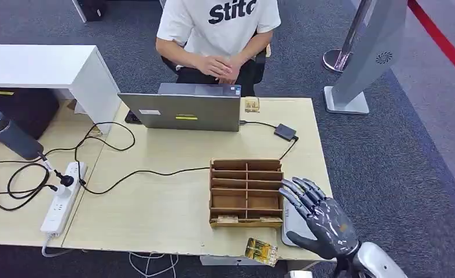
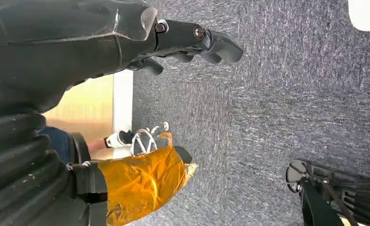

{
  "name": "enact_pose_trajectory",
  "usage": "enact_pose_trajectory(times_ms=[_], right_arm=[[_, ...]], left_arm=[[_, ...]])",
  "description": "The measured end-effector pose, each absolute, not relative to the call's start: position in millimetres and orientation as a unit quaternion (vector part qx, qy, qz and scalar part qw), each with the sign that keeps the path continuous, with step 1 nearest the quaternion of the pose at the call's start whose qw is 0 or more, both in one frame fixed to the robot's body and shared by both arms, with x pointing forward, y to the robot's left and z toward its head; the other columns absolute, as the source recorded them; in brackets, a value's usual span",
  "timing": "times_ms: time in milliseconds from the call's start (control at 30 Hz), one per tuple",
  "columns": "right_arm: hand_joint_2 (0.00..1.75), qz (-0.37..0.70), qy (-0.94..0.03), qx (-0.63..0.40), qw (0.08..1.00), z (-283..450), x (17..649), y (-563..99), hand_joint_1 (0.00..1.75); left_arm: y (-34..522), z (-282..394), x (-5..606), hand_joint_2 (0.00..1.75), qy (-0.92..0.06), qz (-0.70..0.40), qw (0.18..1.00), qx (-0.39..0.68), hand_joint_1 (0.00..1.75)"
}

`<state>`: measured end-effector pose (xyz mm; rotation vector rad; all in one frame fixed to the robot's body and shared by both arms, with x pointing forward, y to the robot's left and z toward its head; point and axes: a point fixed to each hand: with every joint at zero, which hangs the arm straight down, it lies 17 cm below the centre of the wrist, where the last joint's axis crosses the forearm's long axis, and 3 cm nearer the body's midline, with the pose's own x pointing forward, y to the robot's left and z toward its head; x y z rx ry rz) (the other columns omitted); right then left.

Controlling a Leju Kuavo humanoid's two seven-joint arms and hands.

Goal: Pass the card to the sensor for recognition and then transmit it.

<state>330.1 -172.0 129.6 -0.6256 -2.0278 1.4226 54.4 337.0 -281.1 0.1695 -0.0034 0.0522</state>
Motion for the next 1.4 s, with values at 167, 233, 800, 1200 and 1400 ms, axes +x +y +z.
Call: enact_pose_trajectory(times_ms=[167,233,800,1200,1400], right_arm=[[1.75,0.557,-0.757,-0.201,0.277,118,313,-154,0.0],[1.75,0.565,-0.755,-0.188,0.274,115,309,-148,0.0],[1.75,0.617,-0.724,-0.147,0.269,71,299,-113,0.0],[1.75,0.634,-0.692,-0.217,0.267,52,315,-116,0.0],[1.75,0.638,-0.688,-0.219,0.27,46,315,-113,0.0]], left_arm=[[337,-281,54,1.75,-0.002,0.022,0.996,0.084,0.0],[337,-281,54,1.75,-0.002,0.02,0.996,0.084,0.0],[336,-281,54,1.75,-0.002,0.009,0.997,0.083,0.0],[336,-281,54,1.75,-0.002,0.006,0.997,0.083,0.0],[336,-281,54,1.75,-0.002,0.006,0.997,0.083,0.0]])
